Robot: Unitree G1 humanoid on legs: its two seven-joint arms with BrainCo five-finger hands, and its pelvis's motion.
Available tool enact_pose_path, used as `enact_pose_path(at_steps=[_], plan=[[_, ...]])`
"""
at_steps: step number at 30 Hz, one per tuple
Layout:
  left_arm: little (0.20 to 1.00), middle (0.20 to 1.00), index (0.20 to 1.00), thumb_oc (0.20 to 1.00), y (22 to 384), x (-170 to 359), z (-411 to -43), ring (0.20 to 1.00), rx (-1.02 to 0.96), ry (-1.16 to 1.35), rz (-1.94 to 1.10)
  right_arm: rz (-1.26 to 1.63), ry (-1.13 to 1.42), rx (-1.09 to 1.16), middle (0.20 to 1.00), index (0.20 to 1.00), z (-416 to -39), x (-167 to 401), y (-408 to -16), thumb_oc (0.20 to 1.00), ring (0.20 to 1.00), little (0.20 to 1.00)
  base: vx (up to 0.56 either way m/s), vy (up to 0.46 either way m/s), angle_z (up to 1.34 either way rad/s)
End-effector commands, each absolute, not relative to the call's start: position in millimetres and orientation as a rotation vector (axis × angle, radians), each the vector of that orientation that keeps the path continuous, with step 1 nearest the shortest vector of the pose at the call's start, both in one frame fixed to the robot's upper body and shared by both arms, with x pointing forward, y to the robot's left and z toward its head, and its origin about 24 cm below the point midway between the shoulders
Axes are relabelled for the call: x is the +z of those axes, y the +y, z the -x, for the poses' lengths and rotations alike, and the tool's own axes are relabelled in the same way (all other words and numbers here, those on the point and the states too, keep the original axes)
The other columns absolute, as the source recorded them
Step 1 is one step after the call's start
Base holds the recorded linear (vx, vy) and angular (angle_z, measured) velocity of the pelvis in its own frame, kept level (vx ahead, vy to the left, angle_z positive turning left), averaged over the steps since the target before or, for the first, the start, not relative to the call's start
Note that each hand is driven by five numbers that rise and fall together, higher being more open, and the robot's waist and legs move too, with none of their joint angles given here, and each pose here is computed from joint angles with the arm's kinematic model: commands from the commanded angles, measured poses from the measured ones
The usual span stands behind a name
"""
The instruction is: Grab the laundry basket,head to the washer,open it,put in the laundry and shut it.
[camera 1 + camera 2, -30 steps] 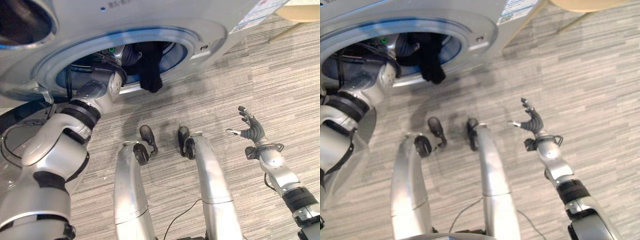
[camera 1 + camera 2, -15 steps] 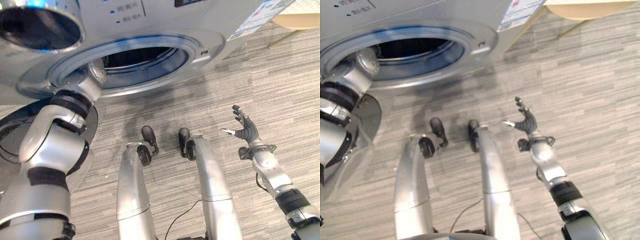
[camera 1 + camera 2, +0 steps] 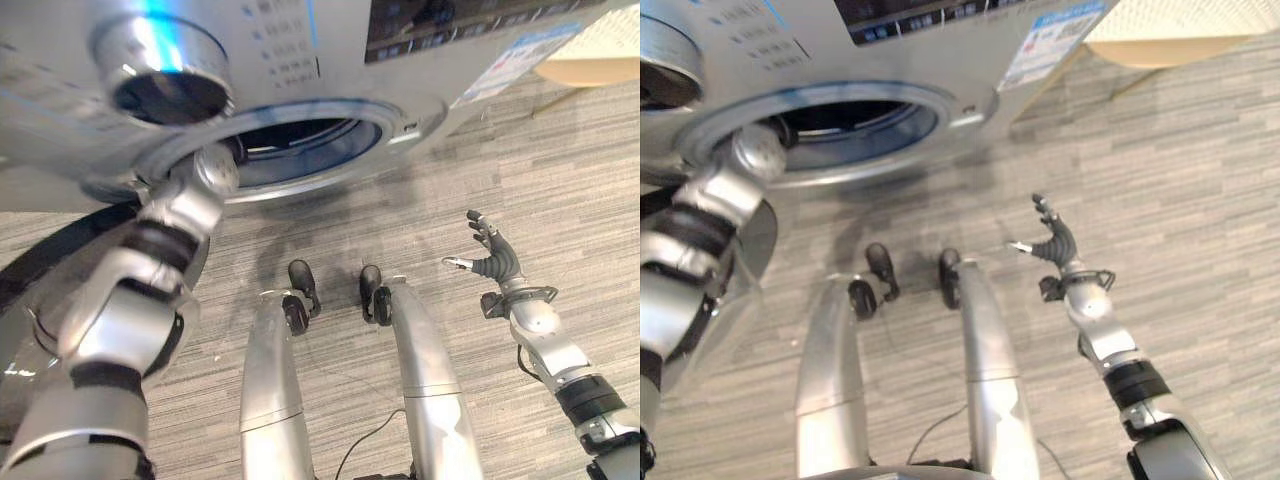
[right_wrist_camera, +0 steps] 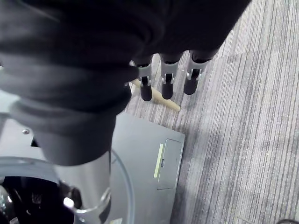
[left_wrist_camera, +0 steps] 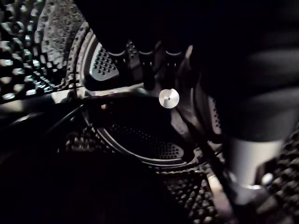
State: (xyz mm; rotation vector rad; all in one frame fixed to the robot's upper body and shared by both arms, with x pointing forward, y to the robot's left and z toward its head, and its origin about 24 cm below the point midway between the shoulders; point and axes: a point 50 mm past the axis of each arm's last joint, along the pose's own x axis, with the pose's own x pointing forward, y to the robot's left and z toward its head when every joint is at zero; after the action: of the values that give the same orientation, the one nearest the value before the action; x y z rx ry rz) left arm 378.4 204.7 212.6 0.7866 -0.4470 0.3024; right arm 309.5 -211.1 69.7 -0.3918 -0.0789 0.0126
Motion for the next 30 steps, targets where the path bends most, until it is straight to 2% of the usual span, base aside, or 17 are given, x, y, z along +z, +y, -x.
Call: enact_pose_path(at_steps=[1, 3, 9, 11, 12, 15, 16, 24, 30], plan=[[1.000, 1.000, 1.000, 1.000, 203.8, 157.7, -368.9, 1.000, 0.199, -0.316, -0.613, 0.428, -0.023, 0.000, 1.000, 1.000, -287.0, 45.7, -214.3, 1.000, 1.000, 1.000, -0.01, 0.020, 0.23], [1.000, 1.000, 1.000, 1.000, 201.3, 110.1, -347.2, 1.000, 0.132, -0.196, -0.464, 0.465, 0.044, -0.019, 1.000, 1.000, -281.7, 29.9, -218.9, 1.000, 1.000, 1.000, -0.01, 0.016, 0.16], [1.000, 1.000, 1.000, 1.000, 211.4, 4.8, -273.5, 1.000, 0.054, 0.150, -0.261, 0.475, 0.288, -0.076, 1.000, 1.000, -248.2, -23.2, -239.6, 1.000, 1.000, 1.000, 0.04, 0.009, 0.30], [1.000, 1.000, 1.000, 1.000, 211.4, 4.7, -273.3, 1.000, 0.054, 0.150, -0.261, 0.475, 0.288, -0.076, 1.000, 1.000, -248.1, -23.4, -239.5, 1.000, 1.000, 1.000, 0.01, 0.019, 0.34], [1.000, 1.000, 1.000, 1.000, 218.4, -17.3, -255.4, 1.000, 0.067, 0.248, -0.226, 0.463, 0.357, -0.085, 1.000, 1.000, -237.9, -37.3, -243.2, 1.000, 1.000, 1.000, 0.00, 0.037, 0.13], [1.000, 1.000, 1.000, 1.000, 225.5, -34.2, -238.3, 1.000, 0.063, 0.328, -0.252, 0.465, 0.409, -0.084, 1.000, 1.000, -229.0, -47.8, -245.6, 1.000, 1.000, 1.000, 0.06, 0.054, 0.08], [1.000, 1.000, 1.000, 1.000, 228.3, -53.6, -222.3, 1.000, 0.072, 0.422, -0.259, 0.456, 0.482, -0.089, 1.000, 1.000, -218.5, -62.3, -247.0, 1.000, 1.000, 1.000, 0.12, 0.070, 0.09], [1.000, 1.000, 1.000, 1.000, 236.6, -84.7, -185.4, 1.000, 0.077, 0.588, -0.309, 0.471, 0.665, -0.088, 1.000, 1.000, -187.8, -93.2, -253.1, 1.000, 1.000, 1.000, 0.11, 0.127, -0.07], [1.000, 1.000, 1.000, 1.000, 242.0, -77.4, -199.3, 1.000, 0.090, 0.558, -0.356, 0.455, 0.710, -0.064, 1.000, 1.000, -184.8, -103.3, -242.3, 1.000, 1.000, 1.000, -0.22, 0.070, -0.23]])
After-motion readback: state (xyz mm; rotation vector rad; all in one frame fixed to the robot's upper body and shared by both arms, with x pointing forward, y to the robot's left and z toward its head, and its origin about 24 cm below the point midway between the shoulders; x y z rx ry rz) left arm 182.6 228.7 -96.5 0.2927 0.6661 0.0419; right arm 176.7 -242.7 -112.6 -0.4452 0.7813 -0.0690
